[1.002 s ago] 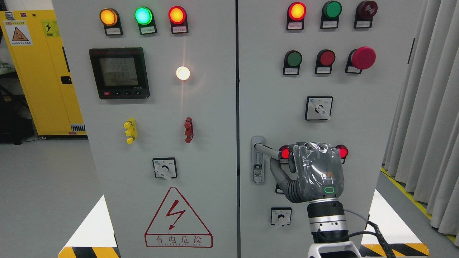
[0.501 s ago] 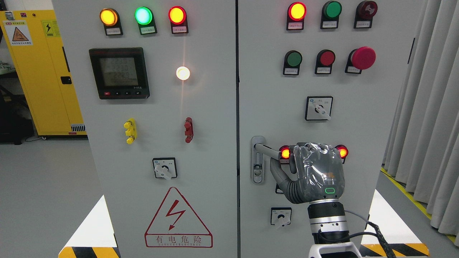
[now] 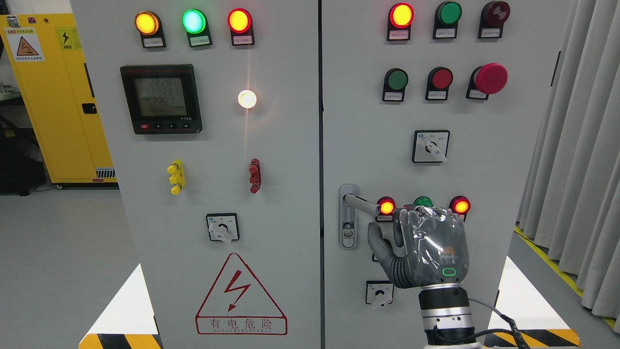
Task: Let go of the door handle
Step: 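Open the right hand and withdraw it from the lever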
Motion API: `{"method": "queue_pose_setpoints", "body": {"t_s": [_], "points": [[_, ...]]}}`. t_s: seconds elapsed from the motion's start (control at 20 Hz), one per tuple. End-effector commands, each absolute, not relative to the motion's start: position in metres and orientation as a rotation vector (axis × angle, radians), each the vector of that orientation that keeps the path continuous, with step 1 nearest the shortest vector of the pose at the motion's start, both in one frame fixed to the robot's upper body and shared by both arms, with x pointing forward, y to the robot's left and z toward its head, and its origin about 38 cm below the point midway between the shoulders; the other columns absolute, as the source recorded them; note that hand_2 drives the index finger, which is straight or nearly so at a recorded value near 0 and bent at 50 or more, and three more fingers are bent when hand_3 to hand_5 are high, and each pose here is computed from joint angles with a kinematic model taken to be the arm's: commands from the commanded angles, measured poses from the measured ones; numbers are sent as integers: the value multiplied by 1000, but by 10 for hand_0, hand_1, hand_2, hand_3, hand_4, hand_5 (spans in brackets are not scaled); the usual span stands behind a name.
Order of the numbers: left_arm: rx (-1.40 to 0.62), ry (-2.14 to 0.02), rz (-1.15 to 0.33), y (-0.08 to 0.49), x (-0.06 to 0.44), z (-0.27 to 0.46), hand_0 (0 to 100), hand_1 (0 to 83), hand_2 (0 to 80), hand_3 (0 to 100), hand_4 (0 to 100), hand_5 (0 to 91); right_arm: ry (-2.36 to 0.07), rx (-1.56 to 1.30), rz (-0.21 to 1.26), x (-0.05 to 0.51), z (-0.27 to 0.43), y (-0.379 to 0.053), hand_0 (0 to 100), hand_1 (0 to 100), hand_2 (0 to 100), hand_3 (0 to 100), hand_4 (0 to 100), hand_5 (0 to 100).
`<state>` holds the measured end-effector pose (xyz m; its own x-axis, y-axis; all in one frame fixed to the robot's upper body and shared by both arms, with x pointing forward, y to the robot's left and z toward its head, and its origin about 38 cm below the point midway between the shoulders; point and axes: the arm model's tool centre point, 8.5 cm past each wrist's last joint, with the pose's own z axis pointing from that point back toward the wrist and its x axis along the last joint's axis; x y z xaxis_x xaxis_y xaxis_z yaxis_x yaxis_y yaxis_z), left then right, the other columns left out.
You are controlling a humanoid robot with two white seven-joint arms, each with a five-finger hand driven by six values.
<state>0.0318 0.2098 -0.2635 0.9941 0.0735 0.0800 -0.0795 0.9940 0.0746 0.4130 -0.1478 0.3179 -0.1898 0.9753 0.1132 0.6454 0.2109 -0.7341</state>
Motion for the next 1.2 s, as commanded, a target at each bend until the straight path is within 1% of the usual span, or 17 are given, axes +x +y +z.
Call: {"method": "queue_pose_setpoints", "body": {"t_s": [0.0,0.05,0.1,0.15,0.2,0.25,0.3,0.35,0.45,0.5,0.6,0.65,0.7,0.75,0.8,0.9,1.15], "points": [[76,-90,78,209,36,-263,120,556,0,0,0,0,-1917,-1539,694,382,311,-173,546,517,803,1000,995,1000],[76,-90,78,209,36,-263,120,556,0,0,0,0,-1910,-1548,701,376,306,-182,532,520,697,1000,934,858],[76,-90,78,209,36,-263,120,556,0,0,0,0,-1916,-1559,715,369,303,-190,527,520,690,988,923,843],[76,-90,78,209,36,-263,120,556,0,0,0,0,-1926,-1575,724,363,303,-198,516,521,600,852,821,696],[76,-90,78,209,36,-263,120,556,0,0,0,0,-1933,-1598,727,358,303,-206,501,522,542,730,709,558],[76,-90,78,209,36,-263,120,556,0,0,0,0,-1945,-1624,723,354,304,-215,497,520,503,678,665,499],[76,-90,78,209,36,-263,120,556,0,0,0,0,-1966,-1630,717,352,305,-222,491,518,417,540,555,398],[76,-90,78,209,36,-263,120,556,0,0,0,0,-1992,-1618,706,350,305,-229,494,516,346,438,463,320],[76,-90,78,209,36,-263,120,556,0,0,0,0,-2033,-1573,677,348,305,-238,506,512,225,285,318,207],[76,-90,78,209,36,-263,120,556,0,0,0,0,-2035,-1565,662,347,305,-242,512,512,179,229,269,148],[76,-90,78,209,36,-263,120,556,0,0,0,0,-2043,-1554,649,347,304,-243,515,511,172,225,264,139],[76,-90,78,209,36,-263,120,556,0,0,0,0,-2045,-1553,646,348,305,-243,517,507,66,102,132,0],[76,-90,76,209,36,-263,120,556,0,0,0,0,-2055,-1546,644,348,305,-242,517,507,66,102,132,0],[76,-90,78,209,36,-263,120,556,0,0,0,0,-2076,-1523,634,348,306,-239,528,492,0,0,0,0],[76,-90,78,209,36,-263,120,556,0,0,0,0,-2093,-1500,620,348,307,-239,567,466,0,0,0,0],[76,-90,78,209,36,-263,120,556,0,0,0,0,-2103,-1489,613,348,308,-239,594,458,0,0,0,0],[76,-90,78,209,36,-263,120,556,0,0,0,0,-2111,-1469,622,349,306,-234,626,448,0,0,0,0]]}}
